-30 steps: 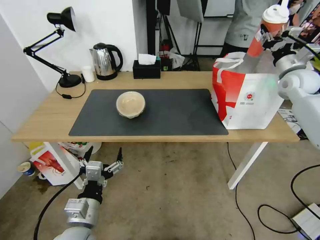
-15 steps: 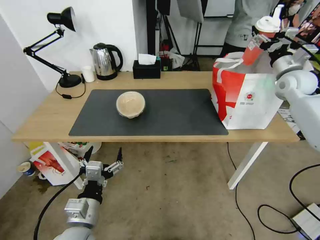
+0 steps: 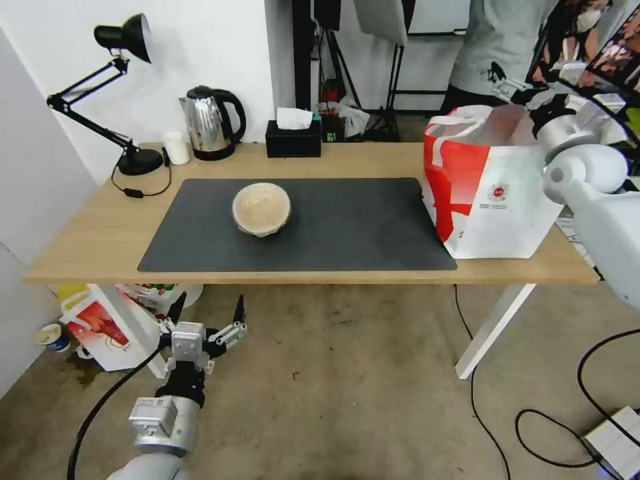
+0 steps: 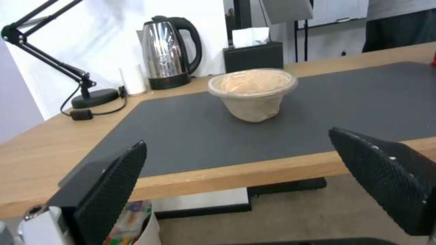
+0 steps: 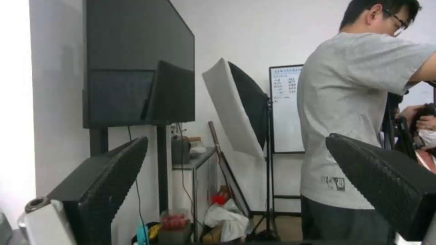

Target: Pick up the trash from the table and place it into the takeout bag.

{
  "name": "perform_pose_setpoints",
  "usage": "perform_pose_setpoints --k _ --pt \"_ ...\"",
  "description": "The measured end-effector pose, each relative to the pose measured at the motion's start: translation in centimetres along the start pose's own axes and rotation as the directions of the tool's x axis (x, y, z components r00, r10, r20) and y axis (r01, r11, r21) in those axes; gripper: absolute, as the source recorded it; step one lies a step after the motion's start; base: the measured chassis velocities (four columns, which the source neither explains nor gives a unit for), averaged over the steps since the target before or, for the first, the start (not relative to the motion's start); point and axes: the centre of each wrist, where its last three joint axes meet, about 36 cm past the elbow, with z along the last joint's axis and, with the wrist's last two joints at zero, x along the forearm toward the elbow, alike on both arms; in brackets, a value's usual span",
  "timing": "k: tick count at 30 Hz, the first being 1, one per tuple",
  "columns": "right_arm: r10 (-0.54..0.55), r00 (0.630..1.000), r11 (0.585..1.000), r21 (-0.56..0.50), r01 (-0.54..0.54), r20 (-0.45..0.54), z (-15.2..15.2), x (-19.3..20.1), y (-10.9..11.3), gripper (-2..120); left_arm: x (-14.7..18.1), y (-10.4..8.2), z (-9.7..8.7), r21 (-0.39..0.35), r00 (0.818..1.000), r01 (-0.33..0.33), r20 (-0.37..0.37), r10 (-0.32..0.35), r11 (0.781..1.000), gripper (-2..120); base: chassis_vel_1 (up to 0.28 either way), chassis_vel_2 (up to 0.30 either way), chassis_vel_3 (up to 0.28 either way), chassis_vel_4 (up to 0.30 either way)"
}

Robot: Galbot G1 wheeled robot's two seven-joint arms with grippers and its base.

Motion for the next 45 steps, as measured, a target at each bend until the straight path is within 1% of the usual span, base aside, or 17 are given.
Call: perform_pose_setpoints --k 7,10,11,14,16,20,21,24,26,27,29,33,37,39,41,42,45 --pt "-0.014 1.000 1.000 -0.003 0.014 0.009 -0.5 0.2 1.0 100 0.0 0.0 0.0 0.000 1.000 0.000 0.000 0.000 1.000 100 0.000 0.000 0.000 0.000" --pt "-0.014 1.000 1.000 -0.015 0.014 0.012 -1.0 1.1 2.5 100 0.0 0.0 0.0 0.000 1.000 0.000 0.000 0.000 1.000 100 0.000 0.000 0.000 0.000" --pt "-0.014 1.000 1.000 -0.015 0.014 0.012 -1.0 1.1 2.5 100 0.0 0.0 0.0 0.000 1.000 0.000 0.000 0.000 1.000 100 0.000 0.000 0.000 0.000" --pt "-0.018 1.000 0.999 -0.042 0.019 0.006 -2.3 2.6 5.0 100 0.0 0.0 0.0 0.000 1.000 0.000 0.000 0.000 1.000 100 0.000 0.000 0.000 0.000" --pt "-0.019 1.000 0.999 -0.049 0.019 0.007 -2.6 2.9 5.4 100 0.0 0.0 0.0 0.000 1.000 0.000 0.000 0.000 1.000 100 0.000 0.000 0.000 0.000" --pt "-0.048 0.999 0.995 -0.082 0.049 0.021 -5.4 5.4 8.2 100 0.0 0.0 0.0 0.000 1.000 0.000 0.000 0.000 1.000 100 0.000 0.000 0.000 0.000" --pt "-0.048 0.999 0.995 -0.082 0.049 0.021 -5.4 5.4 8.2 100 0.0 0.0 0.0 0.000 1.000 0.000 0.000 0.000 1.000 100 0.000 0.000 0.000 0.000" --pt "-0.069 0.997 0.994 -0.088 0.071 0.027 -7.0 7.3 9.6 100 0.0 0.0 0.0 0.000 1.000 0.000 0.000 0.000 1.000 100 0.000 0.000 0.000 0.000" --pt "-0.071 0.997 0.993 -0.089 0.074 0.031 -7.4 7.8 9.8 100 0.0 0.0 0.0 0.000 1.000 0.000 0.000 0.000 1.000 100 0.000 0.000 0.000 0.000" --pt "-0.077 0.997 0.993 -0.091 0.079 0.033 -7.9 8.8 10.3 100 0.0 0.0 0.0 0.000 1.000 0.000 0.000 0.000 1.000 100 0.000 0.000 0.000 0.000" --pt "-0.087 0.996 0.992 -0.092 0.089 0.029 -8.3 10.4 11.0 100 0.0 0.0 0.0 0.000 1.000 0.000 0.000 0.000 1.000 100 0.000 0.000 0.000 0.000" --pt "-0.095 0.995 0.991 -0.089 0.097 0.027 -8.7 12.2 11.5 100 0.0 0.0 0.0 0.000 1.000 0.000 0.000 0.000 1.000 100 0.000 0.000 0.000 0.000" --pt "-0.111 0.993 0.990 -0.087 0.113 0.025 -9.5 16.5 12.2 100 0.0 0.0 0.0 0.000 1.000 0.000 0.000 0.000 1.000 100 0.000 0.000 0.000 0.000" --pt "-0.114 0.993 0.989 -0.088 0.116 0.027 -9.6 17.1 12.4 100 0.0 0.0 0.0 0.000 1.000 0.000 0.000 0.000 1.000 100 0.000 0.000 0.000 0.000" --pt "-0.126 0.991 0.987 -0.097 0.129 0.036 -9.8 19.2 13.4 100 0.0 0.0 0.0 0.000 1.000 0.000 0.000 0.000 1.000 100 0.000 0.000 0.000 0.000" --pt "-0.126 0.991 0.987 -0.097 0.129 0.036 -9.8 19.2 13.4 100 0.0 0.0 0.0 0.000 1.000 0.000 0.000 0.000 1.000 100 0.000 0.000 0.000 0.000" --pt "-0.131 0.991 0.984 -0.114 0.134 0.037 -9.5 21.2 14.4 100 0.0 0.0 0.0 0.000 1.000 0.000 0.000 0.000 1.000 100 0.000 0.000 0.000 0.000"
